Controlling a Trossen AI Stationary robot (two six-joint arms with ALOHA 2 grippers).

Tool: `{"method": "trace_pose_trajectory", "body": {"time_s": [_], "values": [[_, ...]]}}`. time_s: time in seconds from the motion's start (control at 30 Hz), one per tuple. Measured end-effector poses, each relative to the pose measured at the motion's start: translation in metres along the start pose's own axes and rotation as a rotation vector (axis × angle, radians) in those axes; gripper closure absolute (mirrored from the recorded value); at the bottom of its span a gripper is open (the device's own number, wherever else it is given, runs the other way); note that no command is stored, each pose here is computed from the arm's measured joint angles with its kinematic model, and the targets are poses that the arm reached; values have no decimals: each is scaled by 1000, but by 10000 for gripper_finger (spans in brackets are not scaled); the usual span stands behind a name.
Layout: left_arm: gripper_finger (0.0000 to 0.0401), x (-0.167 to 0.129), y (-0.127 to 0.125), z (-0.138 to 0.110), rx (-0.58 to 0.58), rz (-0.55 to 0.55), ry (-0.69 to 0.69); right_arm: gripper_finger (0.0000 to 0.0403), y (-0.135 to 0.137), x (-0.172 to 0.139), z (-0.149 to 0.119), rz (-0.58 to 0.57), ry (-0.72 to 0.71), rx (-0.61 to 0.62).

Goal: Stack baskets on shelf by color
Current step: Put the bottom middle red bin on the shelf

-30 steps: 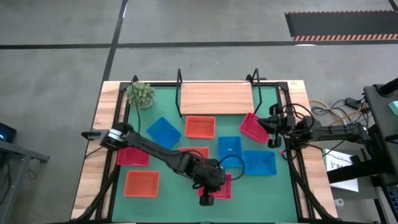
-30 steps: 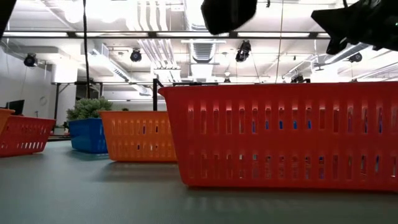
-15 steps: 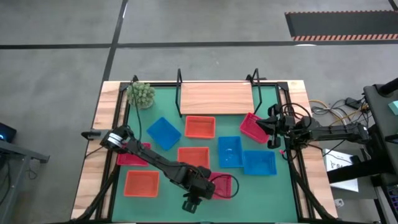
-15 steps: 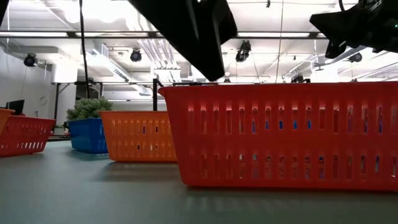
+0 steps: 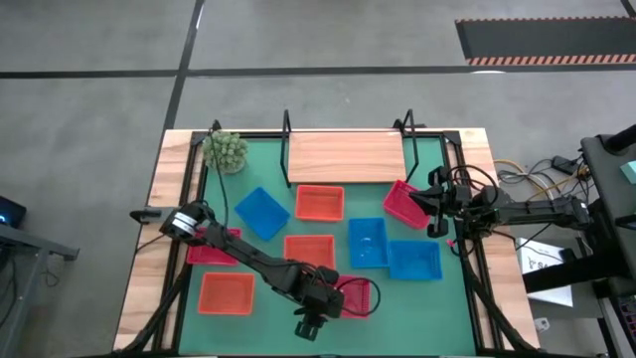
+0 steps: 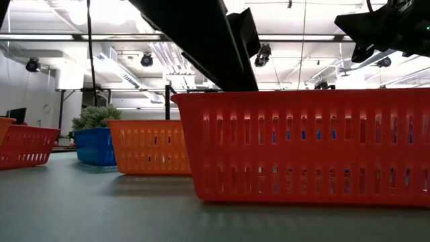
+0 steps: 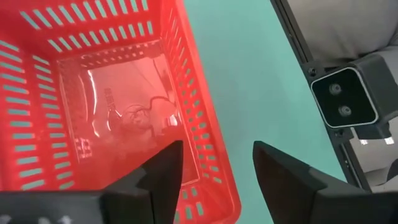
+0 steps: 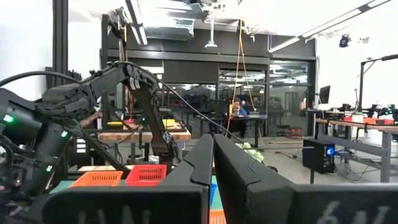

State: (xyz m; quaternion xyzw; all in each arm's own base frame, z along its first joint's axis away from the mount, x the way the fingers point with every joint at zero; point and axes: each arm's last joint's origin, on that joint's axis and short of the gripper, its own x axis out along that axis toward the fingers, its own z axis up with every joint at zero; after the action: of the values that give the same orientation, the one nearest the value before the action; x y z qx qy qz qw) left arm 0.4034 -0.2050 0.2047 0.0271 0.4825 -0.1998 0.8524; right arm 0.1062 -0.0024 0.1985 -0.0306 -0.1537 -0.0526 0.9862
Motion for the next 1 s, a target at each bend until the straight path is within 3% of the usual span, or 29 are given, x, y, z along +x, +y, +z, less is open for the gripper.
{"method": "trace_pose_trajectory", "body": {"time_s": [0.23, 0.6, 0.83, 1.0], "values": [[277, 4, 1, -4, -26, 0, 3, 394, 0, 0, 0, 0, 1, 0], [392, 7, 1, -6, -54, -6, -13, 394, 0, 0, 0, 0, 1, 0], [398, -5, -5, 4, -71, -14, -39, 394, 0, 0, 0, 0, 3, 0], [400, -53, -10, 26, -78, 47, -137, 394, 0, 0, -1, 1, 14, -1]]}}
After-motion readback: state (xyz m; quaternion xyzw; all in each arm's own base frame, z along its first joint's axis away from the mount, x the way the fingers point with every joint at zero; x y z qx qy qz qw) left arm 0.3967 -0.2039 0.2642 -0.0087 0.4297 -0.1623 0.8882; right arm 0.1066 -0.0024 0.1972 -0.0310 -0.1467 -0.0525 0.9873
